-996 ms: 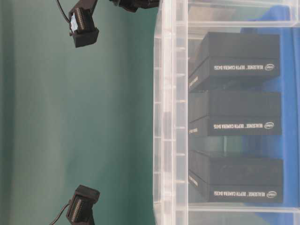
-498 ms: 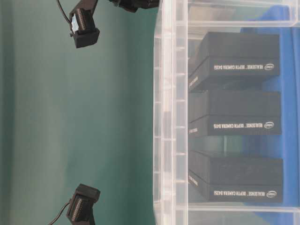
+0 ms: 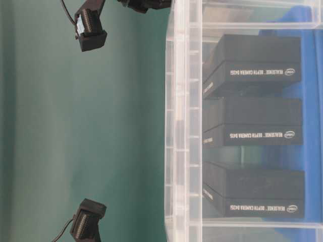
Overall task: Clamp the lid of the box with both arms, then lift and open it.
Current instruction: 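Lower both grippers and clamp the clear lid's side rims, then lift the clamped lid off the box and pull it toward the front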
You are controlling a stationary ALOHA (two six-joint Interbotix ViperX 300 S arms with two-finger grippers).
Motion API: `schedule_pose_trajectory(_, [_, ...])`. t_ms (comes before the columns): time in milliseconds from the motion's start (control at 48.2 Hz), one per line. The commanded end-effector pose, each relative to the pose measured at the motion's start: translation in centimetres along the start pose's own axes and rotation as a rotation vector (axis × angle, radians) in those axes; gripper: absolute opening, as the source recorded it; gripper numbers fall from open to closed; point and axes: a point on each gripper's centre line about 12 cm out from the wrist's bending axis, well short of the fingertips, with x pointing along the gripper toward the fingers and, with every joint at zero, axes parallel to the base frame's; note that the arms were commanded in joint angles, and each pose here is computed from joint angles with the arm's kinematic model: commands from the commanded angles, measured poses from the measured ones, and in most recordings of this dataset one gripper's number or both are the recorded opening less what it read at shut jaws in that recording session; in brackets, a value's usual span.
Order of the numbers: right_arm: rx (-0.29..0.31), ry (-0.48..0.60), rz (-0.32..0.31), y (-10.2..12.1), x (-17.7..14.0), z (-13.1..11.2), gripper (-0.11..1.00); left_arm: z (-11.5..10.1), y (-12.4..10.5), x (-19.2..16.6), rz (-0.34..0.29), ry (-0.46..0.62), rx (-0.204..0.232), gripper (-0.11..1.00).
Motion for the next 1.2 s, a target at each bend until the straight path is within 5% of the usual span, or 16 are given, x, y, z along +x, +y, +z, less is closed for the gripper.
schedule_pose_trajectory(0, [0.007,-0.094,-0.013,-0.1,-1.8,2.2,0.00,1.9,0.4,-2.1,0.019,-0.089,-0.005,0.01])
schedule_pose_trajectory(1182, [-0.015,-0.112,-0.006,0.1,-7.8,5.0,0.00,3.4,0.4,-7.9,0.020,-0.114,-0.015,0.01])
